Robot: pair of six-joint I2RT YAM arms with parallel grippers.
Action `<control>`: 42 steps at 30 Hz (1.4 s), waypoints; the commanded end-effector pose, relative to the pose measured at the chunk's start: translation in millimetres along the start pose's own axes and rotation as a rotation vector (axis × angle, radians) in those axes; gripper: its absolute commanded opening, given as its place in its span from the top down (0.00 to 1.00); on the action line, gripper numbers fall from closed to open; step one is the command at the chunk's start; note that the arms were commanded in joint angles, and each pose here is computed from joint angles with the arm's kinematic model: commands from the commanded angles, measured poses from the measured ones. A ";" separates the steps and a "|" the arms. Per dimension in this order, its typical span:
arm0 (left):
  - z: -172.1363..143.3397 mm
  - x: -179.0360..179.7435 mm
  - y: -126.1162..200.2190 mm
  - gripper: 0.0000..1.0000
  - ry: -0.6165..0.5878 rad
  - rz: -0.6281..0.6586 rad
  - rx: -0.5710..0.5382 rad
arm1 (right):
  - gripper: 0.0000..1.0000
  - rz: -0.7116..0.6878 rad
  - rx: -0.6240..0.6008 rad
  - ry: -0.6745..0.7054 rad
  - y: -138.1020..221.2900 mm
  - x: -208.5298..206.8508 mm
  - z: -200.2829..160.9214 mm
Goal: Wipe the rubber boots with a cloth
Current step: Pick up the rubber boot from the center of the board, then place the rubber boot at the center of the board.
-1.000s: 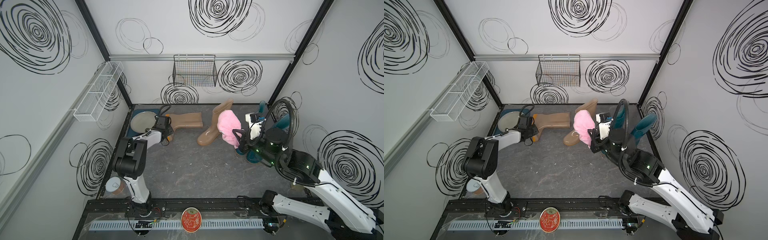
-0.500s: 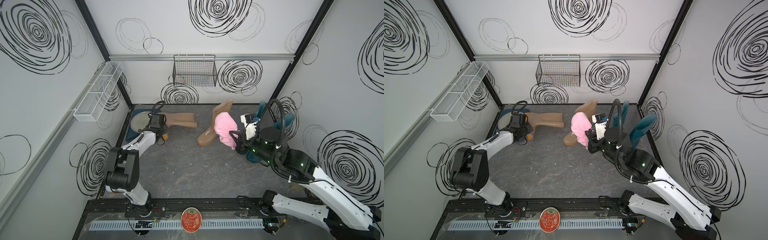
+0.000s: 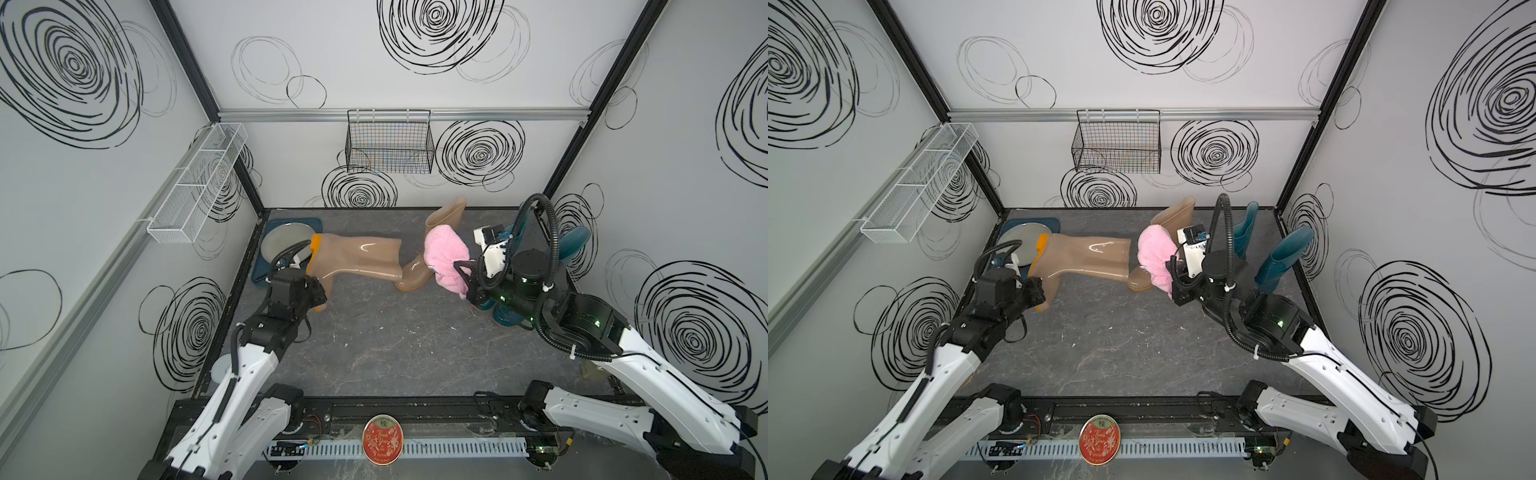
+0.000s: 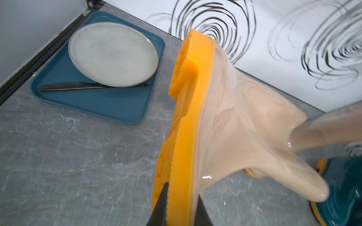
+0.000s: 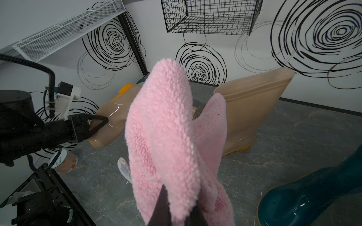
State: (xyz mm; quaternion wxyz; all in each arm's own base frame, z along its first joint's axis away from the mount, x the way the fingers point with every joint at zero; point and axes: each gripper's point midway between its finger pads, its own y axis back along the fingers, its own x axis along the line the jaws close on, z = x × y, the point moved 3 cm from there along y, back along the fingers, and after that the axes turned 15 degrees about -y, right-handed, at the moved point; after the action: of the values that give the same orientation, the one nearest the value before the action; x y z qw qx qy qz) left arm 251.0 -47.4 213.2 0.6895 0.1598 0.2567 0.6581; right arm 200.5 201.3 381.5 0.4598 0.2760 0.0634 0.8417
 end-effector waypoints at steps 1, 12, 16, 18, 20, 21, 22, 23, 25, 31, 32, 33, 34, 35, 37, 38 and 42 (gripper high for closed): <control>-8.2 -30.0 24.4 1.00 -0.085 -0.102 -0.068 | 1.00 0.014 0.016 0.012 1.6 4.8 3.3; -83.8 -120.5 49.8 1.00 -0.270 -0.111 -0.142 | 1.00 -0.048 0.154 -0.013 -38.9 4.1 -85.0; -117.1 -139.9 33.7 1.00 -0.267 -0.145 -0.083 | 1.00 -0.040 0.257 -0.111 -58.1 -3.9 -146.3; -130.7 -144.7 26.7 1.00 -0.252 -0.158 -0.061 | 1.00 -0.063 0.307 -0.146 -62.5 -11.5 -170.7; -142.7 -147.3 20.8 1.00 -0.249 -0.173 -0.038 | 1.00 -0.127 0.344 -0.201 -60.8 -26.3 -189.5; -147.7 -147.6 18.7 1.00 -0.251 -0.178 -0.028 | 1.00 -0.141 0.358 -0.223 -60.1 -32.4 -198.8; -154.2 -147.4 16.3 1.00 -0.258 -0.187 -0.011 | 1.00 -0.138 0.384 -0.234 -60.5 -38.3 -213.2; -160.1 -146.6 13.7 1.00 -0.262 -0.194 0.005 | 1.00 -0.124 0.413 -0.249 -61.9 -42.4 -228.4; -172.2 -146.1 9.9 1.00 -0.265 -0.217 0.037 | 1.00 -0.169 0.473 -0.279 -61.7 -56.9 -254.6; -198.8 -147.5 4.8 0.78 -0.310 -0.315 0.091 | 1.00 -0.099 0.503 -0.295 -71.7 -50.3 -271.0; -201.6 -148.1 4.9 0.76 -0.316 -0.336 0.092 | 1.00 -0.056 0.476 -0.273 -77.2 -41.1 -262.6; -204.7 -148.7 5.0 0.76 -0.319 -0.358 0.095 | 1.00 -0.019 0.453 -0.254 -82.8 -32.0 -253.1; -208.3 -147.5 4.1 0.77 -0.318 -0.371 0.098 | 1.00 0.015 0.436 -0.241 -89.9 -22.5 -242.3; -212.1 -145.6 2.8 0.79 -0.319 -0.378 0.105 | 1.00 0.047 0.426 -0.238 -97.2 -13.6 -233.1; -220.3 -141.8 -0.3 0.86 -0.329 -0.386 0.118 | 1.00 0.058 0.418 -0.258 -116.4 -2.6 -218.8; -222.9 -140.0 -1.4 0.88 -0.333 -0.383 0.123 | 1.00 0.044 0.421 -0.275 -125.0 -1.0 -214.4; -232.1 -135.0 -2.8 1.00 -0.372 -0.384 0.136 | 1.00 0.028 0.497 -0.330 -165.3 -4.6 -216.9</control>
State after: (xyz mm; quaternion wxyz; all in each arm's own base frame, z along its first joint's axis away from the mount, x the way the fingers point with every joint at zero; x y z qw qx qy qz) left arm 141.9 -196.6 66.9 0.8016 0.2411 0.1482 0.5267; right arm 196.6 308.1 137.9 0.3983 0.4980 0.1961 0.7449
